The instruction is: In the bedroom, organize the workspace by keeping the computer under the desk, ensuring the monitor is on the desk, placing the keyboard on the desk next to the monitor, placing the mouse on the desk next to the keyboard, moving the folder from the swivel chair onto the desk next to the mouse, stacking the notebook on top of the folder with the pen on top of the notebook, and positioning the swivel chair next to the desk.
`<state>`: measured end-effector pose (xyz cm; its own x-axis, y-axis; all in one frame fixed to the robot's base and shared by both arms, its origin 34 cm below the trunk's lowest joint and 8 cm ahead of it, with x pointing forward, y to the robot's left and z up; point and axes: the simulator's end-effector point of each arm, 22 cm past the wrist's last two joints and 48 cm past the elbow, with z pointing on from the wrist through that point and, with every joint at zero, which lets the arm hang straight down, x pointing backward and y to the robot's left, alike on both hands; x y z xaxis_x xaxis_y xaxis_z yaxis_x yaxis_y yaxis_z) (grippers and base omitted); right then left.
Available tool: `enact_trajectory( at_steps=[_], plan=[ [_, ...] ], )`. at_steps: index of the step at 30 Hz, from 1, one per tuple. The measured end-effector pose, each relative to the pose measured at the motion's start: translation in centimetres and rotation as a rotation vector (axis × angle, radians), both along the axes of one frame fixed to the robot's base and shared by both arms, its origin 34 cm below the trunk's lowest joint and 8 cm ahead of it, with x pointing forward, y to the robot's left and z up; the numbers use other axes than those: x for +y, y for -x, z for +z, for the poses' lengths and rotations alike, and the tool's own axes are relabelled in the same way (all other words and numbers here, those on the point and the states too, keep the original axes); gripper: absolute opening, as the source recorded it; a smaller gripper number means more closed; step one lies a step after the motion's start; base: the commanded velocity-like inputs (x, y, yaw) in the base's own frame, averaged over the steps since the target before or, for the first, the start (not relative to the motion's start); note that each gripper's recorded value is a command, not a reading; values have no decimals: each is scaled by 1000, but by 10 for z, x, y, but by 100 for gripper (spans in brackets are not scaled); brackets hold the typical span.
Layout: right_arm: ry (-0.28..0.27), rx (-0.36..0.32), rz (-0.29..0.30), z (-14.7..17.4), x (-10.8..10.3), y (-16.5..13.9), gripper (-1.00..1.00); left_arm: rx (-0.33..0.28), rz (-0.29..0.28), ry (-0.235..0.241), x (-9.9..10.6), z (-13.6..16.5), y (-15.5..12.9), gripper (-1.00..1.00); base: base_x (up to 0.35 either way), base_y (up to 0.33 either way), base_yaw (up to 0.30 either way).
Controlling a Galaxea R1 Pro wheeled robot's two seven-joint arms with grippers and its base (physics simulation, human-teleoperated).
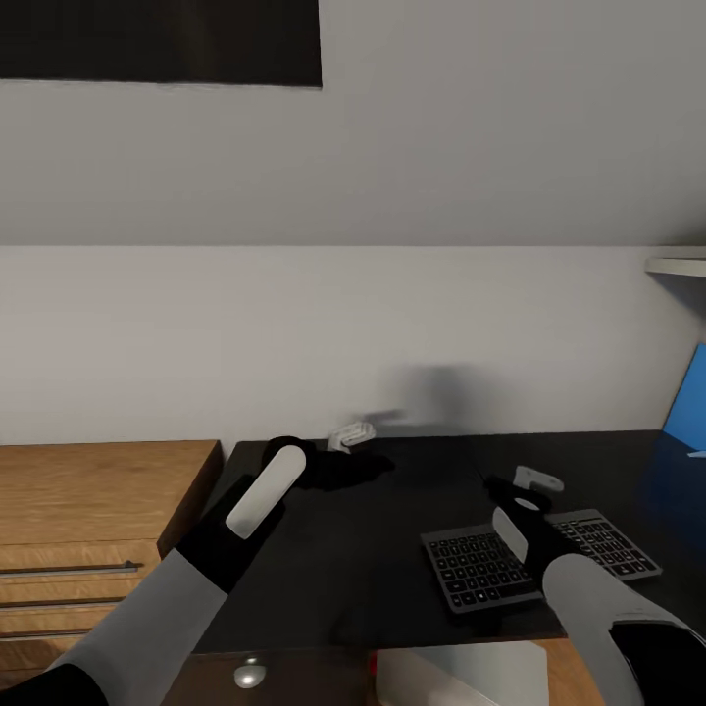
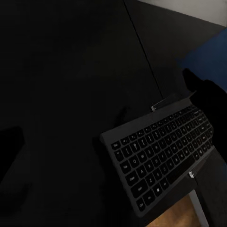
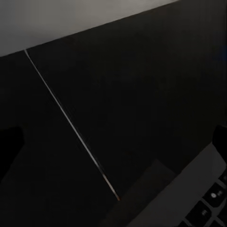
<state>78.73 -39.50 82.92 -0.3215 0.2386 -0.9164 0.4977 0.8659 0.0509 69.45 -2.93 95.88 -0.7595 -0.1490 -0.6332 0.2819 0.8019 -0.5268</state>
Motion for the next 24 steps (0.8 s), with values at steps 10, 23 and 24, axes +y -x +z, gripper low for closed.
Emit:
enact_trajectory(
  at_steps=[10, 23, 24],
  plan=[
    [-49, -15, -98, 1, -43, 11, 100, -6, -9, -6, -3, 0, 2, 100, 0, 0, 0],
    [-129, -27, -196, -5, -74, 25, 100, -111, -40, 60, -34, 46, 13, 100, 0, 0, 0],
    [-128, -27, -196, -5, -74, 25, 100, -116, -41, 63, -35, 49, 14, 100, 0, 0, 0]
  ],
)
